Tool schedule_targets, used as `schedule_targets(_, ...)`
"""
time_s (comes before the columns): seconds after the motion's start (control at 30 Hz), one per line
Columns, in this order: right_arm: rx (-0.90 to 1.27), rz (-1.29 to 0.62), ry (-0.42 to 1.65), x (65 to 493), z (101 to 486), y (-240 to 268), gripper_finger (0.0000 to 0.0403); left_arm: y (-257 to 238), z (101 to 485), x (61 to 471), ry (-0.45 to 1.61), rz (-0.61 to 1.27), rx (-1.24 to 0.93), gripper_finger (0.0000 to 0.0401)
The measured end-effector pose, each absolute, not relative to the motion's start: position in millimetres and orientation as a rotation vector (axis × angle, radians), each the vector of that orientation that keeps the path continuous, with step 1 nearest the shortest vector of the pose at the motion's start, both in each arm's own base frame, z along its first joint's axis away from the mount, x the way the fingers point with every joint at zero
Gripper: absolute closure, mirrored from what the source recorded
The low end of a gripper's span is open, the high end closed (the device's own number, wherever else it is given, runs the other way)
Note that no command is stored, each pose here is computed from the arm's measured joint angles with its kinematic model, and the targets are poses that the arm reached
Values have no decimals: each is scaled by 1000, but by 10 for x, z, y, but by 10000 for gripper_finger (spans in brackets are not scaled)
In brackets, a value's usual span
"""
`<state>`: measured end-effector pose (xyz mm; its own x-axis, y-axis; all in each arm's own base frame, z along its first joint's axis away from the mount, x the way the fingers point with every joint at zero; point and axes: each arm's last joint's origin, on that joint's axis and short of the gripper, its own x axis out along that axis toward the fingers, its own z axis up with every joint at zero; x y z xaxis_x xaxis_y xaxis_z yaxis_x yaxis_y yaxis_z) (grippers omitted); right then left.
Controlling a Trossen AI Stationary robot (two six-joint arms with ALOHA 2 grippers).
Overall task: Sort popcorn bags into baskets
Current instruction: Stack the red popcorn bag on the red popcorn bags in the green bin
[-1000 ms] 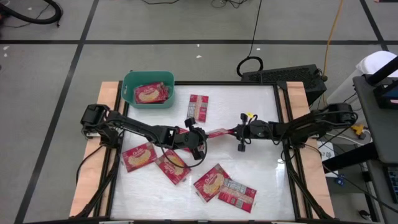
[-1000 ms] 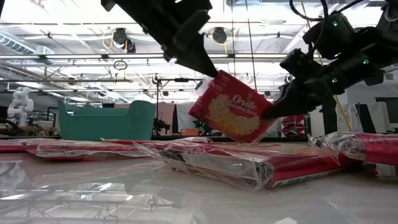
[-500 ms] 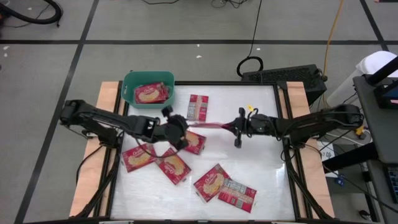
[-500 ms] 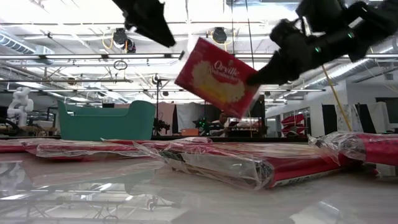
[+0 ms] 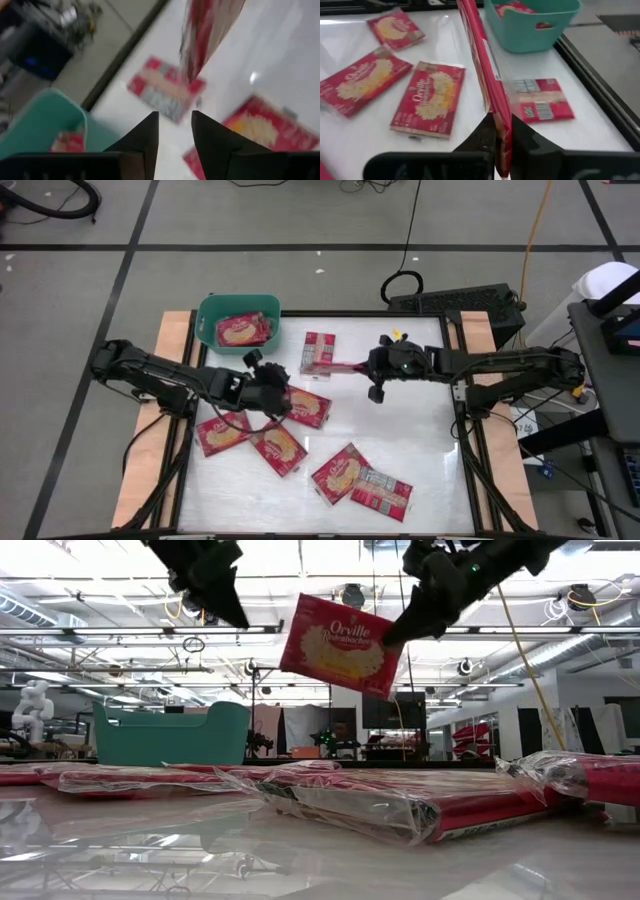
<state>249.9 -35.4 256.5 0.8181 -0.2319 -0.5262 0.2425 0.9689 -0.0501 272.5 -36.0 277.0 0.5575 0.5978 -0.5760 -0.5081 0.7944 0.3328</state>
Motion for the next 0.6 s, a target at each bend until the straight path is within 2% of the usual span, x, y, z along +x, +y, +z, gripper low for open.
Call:
schedule_targets(0.23,64,-306,559,2494,2644,-467,394,-175,2759,2788,531,520,133,265)
schedule_targets(0.33,57,-302,572,2508,2620,-470,394,-94,2773,2849,441,430,121,232)
schedule_targets(0.47,66,-271,591,2531,2581,-465,394,48,2823,2888,375,449,146,177)
schedule_targets(0.6,68,-251,598,2553,2554,-462,394,150,2860,2916,349,370,209,134)
